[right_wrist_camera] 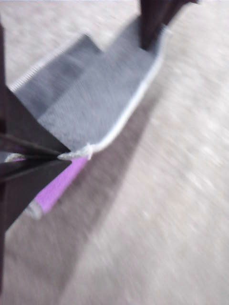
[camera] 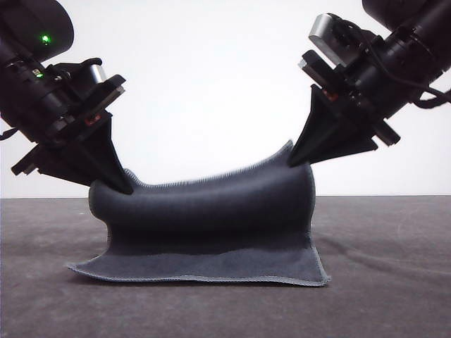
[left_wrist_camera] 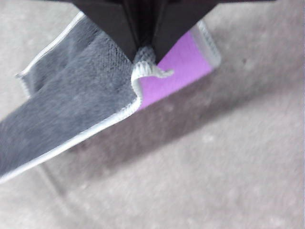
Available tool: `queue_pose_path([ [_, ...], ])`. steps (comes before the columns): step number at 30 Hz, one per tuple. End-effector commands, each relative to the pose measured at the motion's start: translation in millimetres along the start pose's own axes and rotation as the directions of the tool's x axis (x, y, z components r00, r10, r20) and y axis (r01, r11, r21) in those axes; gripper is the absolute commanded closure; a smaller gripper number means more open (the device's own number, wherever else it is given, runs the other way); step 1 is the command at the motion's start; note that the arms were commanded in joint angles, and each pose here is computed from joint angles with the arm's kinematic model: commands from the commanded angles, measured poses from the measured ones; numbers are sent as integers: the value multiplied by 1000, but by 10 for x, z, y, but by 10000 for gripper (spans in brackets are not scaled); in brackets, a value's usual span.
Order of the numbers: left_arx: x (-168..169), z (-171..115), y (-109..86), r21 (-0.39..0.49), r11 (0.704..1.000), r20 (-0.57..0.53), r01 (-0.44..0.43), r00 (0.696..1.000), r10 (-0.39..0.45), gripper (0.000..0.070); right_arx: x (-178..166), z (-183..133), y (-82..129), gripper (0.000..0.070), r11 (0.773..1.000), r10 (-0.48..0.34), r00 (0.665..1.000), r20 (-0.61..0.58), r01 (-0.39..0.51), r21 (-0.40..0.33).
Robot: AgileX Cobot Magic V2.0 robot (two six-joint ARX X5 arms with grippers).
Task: Fold clothes
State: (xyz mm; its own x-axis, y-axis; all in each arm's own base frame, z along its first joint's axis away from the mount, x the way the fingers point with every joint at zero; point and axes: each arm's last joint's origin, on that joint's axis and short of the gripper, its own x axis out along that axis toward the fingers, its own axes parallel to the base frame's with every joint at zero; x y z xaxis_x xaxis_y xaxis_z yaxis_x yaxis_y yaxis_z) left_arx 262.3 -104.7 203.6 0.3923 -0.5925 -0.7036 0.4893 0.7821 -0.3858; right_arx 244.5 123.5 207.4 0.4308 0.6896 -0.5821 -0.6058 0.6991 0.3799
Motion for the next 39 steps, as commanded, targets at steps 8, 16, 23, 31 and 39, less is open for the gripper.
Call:
queue_pose_path([
  [8,9,31,-19,9,1000,15,-12,1000,12,697,96,-189,-1,700,1000,0,1000,2,0,-11],
  [16,38,-30,-80,5,1000,-44,-1,999,1,496,102,-207,15,518,1000,21,1000,-17,-21,-6],
  [23,22,-105,-125,-21,999,-117,39,992,-41,290,51,-227,84,415,999,47,998,-43,-47,-7],
  [31,-282,-134,-263,-13,998,-104,65,992,-66,263,-290,-130,300,415,997,55,997,51,-52,-66],
  [39,-839,-147,-494,9,997,67,72,995,-72,265,-674,-139,469,418,999,53,992,112,-52,-14],
])
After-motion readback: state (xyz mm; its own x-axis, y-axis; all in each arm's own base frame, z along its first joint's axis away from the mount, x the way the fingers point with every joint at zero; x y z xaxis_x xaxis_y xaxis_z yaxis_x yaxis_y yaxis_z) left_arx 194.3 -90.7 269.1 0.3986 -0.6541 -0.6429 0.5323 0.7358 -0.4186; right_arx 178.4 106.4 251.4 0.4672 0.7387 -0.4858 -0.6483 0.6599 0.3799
